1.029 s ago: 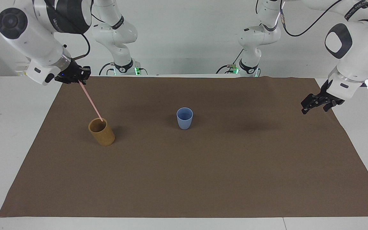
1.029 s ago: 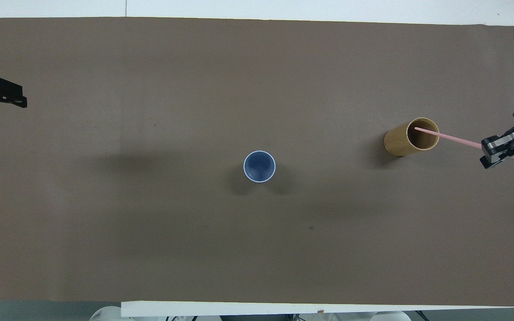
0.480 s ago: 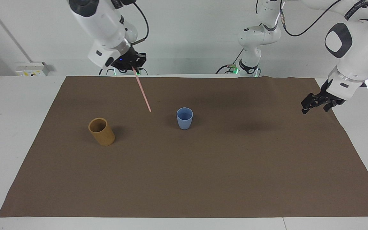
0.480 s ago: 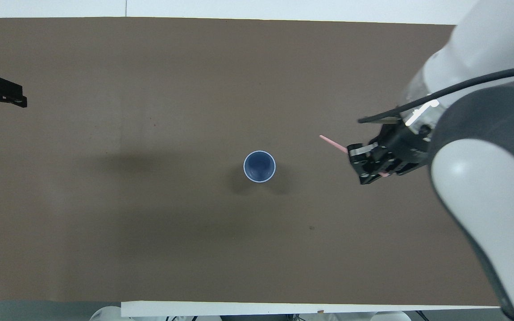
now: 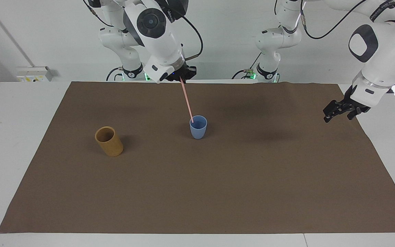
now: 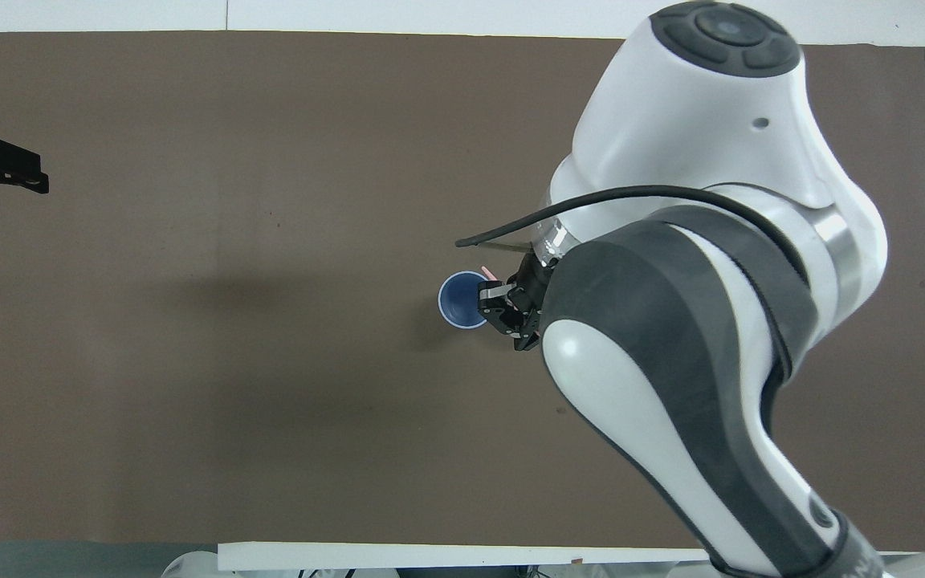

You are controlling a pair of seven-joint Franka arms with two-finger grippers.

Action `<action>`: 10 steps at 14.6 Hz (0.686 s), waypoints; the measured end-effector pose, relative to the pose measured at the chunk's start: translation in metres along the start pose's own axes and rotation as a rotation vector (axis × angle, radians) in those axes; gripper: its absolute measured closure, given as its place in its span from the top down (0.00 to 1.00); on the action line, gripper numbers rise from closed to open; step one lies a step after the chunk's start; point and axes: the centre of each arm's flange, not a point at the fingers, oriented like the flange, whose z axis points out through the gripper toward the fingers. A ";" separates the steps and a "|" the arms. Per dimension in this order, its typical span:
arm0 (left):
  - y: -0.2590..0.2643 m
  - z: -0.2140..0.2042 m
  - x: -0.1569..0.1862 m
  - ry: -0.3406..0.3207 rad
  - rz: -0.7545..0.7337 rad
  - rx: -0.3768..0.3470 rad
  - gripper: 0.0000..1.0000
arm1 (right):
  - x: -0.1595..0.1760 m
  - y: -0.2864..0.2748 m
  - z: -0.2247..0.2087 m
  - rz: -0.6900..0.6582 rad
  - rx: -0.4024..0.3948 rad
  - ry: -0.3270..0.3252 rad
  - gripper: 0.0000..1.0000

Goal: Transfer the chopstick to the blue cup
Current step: 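Lower the straw into the blue cup and open the right gripper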

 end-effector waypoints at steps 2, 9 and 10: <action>0.000 0.000 0.000 0.000 0.000 0.000 1.00 | 0.003 -0.001 0.015 0.007 -0.004 -0.021 0.06; 0.000 0.000 0.000 0.000 0.000 0.000 1.00 | -0.006 0.001 0.035 0.051 0.001 -0.050 0.06; 0.000 0.000 0.000 -0.001 0.000 0.000 1.00 | -0.006 0.002 0.038 0.056 0.003 -0.043 0.06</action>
